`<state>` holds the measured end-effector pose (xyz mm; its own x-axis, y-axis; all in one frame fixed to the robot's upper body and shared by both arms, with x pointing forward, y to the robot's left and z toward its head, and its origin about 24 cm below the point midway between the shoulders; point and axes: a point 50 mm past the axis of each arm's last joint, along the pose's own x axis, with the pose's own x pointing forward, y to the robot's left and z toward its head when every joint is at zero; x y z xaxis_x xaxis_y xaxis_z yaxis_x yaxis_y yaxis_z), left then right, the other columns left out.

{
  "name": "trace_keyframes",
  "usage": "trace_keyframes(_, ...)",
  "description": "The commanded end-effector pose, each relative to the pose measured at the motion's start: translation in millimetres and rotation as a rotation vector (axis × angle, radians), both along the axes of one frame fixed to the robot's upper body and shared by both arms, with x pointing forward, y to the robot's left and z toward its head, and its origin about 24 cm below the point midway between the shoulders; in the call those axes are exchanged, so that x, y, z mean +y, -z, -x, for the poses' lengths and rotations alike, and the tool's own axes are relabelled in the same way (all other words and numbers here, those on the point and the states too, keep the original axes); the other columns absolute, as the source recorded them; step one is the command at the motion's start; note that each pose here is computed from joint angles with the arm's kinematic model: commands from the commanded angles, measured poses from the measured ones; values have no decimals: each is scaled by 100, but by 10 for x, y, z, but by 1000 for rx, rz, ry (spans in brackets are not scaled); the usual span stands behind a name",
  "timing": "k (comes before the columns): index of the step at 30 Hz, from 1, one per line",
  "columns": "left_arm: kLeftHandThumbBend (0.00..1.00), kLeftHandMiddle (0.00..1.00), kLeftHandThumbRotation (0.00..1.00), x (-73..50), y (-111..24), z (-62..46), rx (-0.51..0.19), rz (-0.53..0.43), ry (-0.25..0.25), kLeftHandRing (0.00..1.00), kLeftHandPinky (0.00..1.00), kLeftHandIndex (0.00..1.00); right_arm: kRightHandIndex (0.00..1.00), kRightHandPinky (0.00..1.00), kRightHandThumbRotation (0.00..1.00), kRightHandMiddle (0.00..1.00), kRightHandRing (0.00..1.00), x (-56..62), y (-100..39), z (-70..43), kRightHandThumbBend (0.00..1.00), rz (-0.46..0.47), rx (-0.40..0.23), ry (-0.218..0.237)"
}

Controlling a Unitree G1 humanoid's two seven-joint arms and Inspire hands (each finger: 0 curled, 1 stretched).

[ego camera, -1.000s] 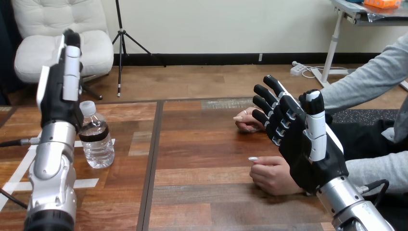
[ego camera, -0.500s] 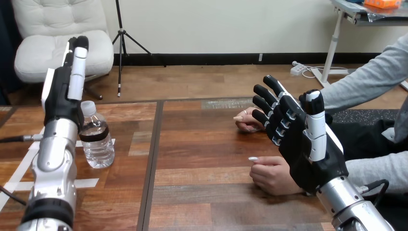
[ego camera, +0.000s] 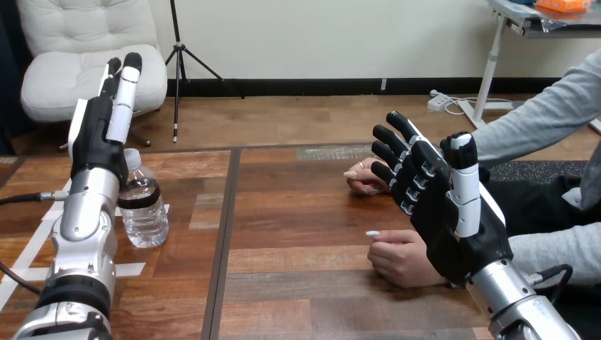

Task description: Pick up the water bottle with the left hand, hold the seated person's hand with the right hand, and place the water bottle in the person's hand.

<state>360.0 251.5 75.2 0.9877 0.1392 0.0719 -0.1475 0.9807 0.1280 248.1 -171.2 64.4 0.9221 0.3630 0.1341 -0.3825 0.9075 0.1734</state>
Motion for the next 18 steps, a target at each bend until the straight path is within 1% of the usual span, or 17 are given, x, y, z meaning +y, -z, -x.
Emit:
trace_keyframes(1,61,100,94,-16,-321,-149,-88,-23,7,100,100,100,99,100,100,97,99,16,-243,-95,91,-1,-99,-7)
trace_keyframes(6,64,100,91,0,-320,-173,-62,-15,-13,100,100,100,99,100,100,97,100,14,-236,-87,91,-4,-99,-4)
trace_keyframes(18,71,100,90,43,-327,-186,-36,-36,-51,100,100,100,99,100,100,97,99,11,-239,-76,90,-4,-99,3)
